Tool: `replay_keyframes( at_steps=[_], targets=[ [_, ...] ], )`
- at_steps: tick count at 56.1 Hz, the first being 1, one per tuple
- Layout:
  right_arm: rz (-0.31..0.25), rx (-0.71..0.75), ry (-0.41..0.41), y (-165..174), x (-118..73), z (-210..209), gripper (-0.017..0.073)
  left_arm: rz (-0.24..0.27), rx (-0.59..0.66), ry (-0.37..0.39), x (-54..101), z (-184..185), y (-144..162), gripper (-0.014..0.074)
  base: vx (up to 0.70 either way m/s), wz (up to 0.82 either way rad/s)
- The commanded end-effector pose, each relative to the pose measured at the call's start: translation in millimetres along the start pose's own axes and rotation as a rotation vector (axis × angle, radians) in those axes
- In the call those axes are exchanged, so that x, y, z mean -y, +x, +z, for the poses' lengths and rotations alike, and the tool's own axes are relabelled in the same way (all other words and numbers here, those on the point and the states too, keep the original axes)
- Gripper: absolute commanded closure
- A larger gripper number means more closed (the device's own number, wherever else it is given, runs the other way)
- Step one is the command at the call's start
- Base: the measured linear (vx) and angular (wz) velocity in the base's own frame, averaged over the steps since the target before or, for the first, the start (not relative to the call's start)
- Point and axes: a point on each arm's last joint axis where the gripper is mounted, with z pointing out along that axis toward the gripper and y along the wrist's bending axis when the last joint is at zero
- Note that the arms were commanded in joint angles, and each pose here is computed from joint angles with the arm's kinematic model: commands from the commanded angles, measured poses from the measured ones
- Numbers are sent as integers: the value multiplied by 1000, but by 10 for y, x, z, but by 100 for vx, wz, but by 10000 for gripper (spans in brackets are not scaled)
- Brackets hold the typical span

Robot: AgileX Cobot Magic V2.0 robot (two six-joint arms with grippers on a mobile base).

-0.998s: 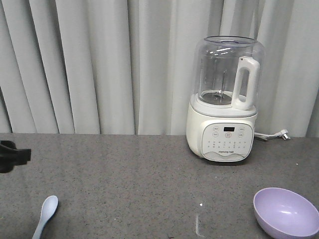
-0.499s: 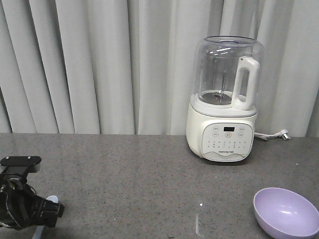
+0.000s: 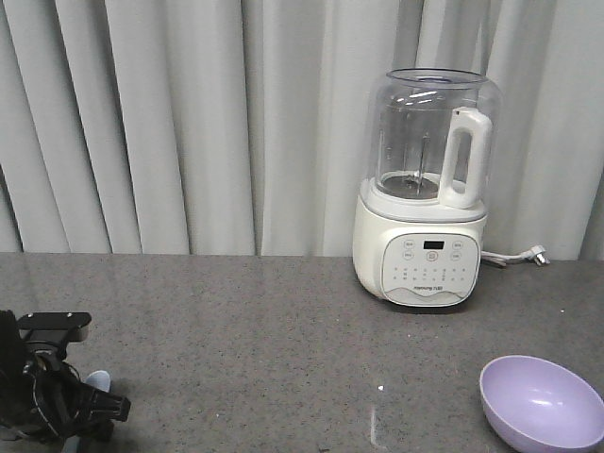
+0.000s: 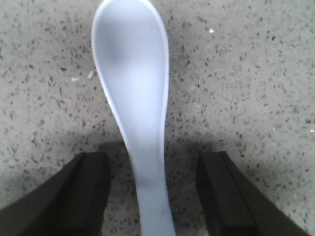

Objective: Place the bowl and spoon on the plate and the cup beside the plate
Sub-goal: 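Grasp the white spoon handle with the left gripper and lift, then grasp the lavender bowl rim with the right gripper and lift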

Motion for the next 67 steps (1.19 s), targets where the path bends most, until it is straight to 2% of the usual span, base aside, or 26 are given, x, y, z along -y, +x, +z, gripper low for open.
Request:
replay_keyframes(
  at_steps=[1, 7, 18, 20, 31, 45, 55, 63, 67],
  targets=[
    [-23, 117, 12, -188, 18, -39, -8, -16, 59, 16, 41, -104, -78, 140, 0, 0],
    [-23, 117, 12, -188, 18, -39, -8, -12, 57, 11, 37, -96, -77, 251, 0, 0],
    [-24, 117, 12, -188, 18, -39, -8, 26, 46, -19, 10, -91, -68, 574, 0, 0],
    [-24, 117, 12, -188, 18, -39, -8, 29, 44, -18, 10, -91, -66, 603, 0, 0],
    [-22, 117, 12, -188, 18, -39, -8, 29, 102, -11, 27, -248, -107, 601, 0, 0],
    [-9, 93, 10, -166, 17, -37, -8, 35, 366, 46, 134, -1181, -290, 600, 0, 0],
    [81, -100, 24, 8, 32, 38, 6, 73, 530, 136, 235, -1836, -203, 600, 0, 0],
    [224, -365, 135, 325, 169, 289, 42, 104, 611, 195, 291, -2145, -77, 600, 0, 0],
    [251, -484, 191, 495, 264, 433, 60, 105, 635, 218, 309, -2247, -27, 600, 0, 0]
  ],
)
